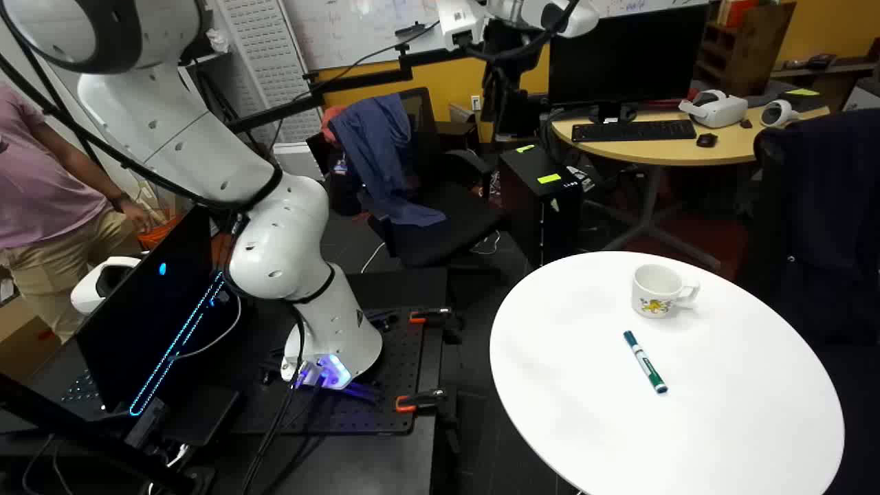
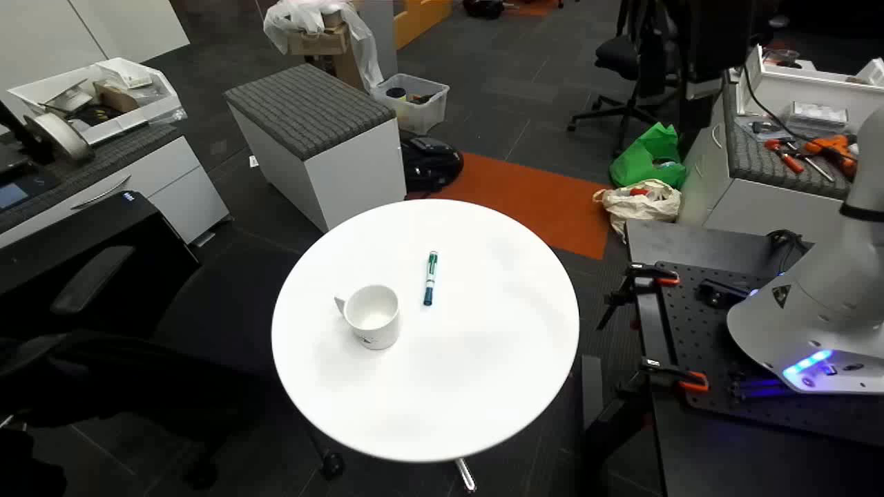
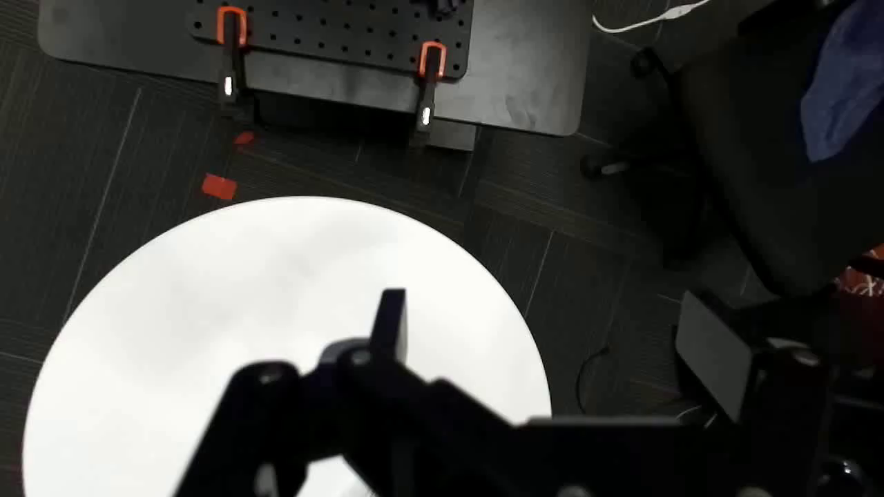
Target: Put the marker in the mug
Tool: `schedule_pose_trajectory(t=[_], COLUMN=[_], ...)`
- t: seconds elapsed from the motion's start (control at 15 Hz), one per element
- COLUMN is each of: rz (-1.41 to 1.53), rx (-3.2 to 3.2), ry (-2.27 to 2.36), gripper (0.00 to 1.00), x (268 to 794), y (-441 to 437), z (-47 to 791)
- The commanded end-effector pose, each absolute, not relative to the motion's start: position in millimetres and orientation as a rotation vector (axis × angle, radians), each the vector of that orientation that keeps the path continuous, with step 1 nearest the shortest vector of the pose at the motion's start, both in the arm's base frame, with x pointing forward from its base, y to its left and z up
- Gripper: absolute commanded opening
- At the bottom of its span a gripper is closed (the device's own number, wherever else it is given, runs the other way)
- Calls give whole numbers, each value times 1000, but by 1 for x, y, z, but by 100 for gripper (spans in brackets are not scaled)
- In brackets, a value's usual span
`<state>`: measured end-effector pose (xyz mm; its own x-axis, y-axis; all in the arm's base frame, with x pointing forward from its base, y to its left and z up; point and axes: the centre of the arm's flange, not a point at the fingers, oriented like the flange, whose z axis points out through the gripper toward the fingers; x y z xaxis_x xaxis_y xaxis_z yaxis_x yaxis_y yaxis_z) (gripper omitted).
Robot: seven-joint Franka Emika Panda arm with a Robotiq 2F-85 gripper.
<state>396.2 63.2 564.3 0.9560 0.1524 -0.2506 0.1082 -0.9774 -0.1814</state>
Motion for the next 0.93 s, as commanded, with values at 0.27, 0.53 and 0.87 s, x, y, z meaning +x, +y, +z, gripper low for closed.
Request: schedule_pose_trajectory(t=[0.27, 0.53, 0.87], rz=[396, 396, 391], rx=[-2942, -2942, -3003], ry=[-197, -197, -197], gripper=[100, 100, 100], x=[396, 396, 403], y=[63, 63, 57], z=[564, 564, 563])
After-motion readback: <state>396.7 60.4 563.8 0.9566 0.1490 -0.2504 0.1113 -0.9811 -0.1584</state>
